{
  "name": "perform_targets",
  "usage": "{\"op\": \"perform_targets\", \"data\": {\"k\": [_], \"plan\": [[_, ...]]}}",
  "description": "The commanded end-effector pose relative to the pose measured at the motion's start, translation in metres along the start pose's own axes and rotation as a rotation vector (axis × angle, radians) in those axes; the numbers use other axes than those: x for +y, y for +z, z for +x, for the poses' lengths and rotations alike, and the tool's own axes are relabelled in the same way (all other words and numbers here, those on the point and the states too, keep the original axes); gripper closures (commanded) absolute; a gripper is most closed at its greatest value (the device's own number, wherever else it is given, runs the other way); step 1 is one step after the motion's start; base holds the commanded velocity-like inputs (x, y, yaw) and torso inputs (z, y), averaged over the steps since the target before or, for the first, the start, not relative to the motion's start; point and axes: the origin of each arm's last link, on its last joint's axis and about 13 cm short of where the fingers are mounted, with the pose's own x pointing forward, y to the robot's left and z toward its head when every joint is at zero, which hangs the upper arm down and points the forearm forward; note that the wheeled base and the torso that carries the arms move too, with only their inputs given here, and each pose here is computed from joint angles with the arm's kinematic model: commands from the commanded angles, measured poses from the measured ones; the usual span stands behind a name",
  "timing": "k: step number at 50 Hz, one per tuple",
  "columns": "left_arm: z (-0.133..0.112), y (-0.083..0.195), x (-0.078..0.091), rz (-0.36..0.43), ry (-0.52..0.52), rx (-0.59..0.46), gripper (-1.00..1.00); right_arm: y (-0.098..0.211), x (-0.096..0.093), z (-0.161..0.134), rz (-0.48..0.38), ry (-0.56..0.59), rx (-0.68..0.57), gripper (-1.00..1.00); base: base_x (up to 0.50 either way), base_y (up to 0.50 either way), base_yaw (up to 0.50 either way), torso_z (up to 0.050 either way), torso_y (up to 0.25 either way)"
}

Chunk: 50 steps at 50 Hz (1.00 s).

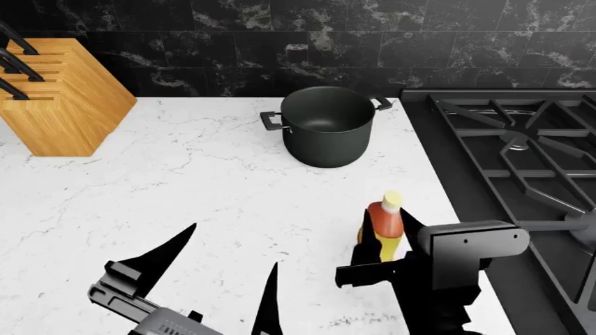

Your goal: Pick the honey bottle and honey bottle from the counter and place them in the cabinets closest to them.

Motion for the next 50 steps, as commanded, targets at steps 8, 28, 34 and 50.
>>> {"op": "perform_targets", "data": {"k": [8,28,34,50], "plan": [[0.000,-0.002,0.001,-0.007,0.002,0.002,-1.00,0.102,-0.003,-0.019,-0.039,-0.040,-0.360,1.00,0.00,0.00,0.00,0.000,0.001],[0.000,-0.007,0.003,-0.016,-0.005,0.007,-1.00,0.219,0.004,-0.055,-0.051,-0.103,-0.825,1.00,0.00,0.00,0.00,0.000,0.000],[0.001,-0.008,0.003,-0.017,-0.007,0.009,-1.00,0.244,0.007,-0.053,-0.050,-0.091,-0.869,1.00,0.00,0.00,0.00,0.000,0.000],[-0.001,-0.005,0.004,-0.021,-0.009,0.006,-1.00,0.284,0.021,-0.007,-0.058,-0.049,-0.814,1.00,0.00,0.00,0.00,0.000,0.001]]}}
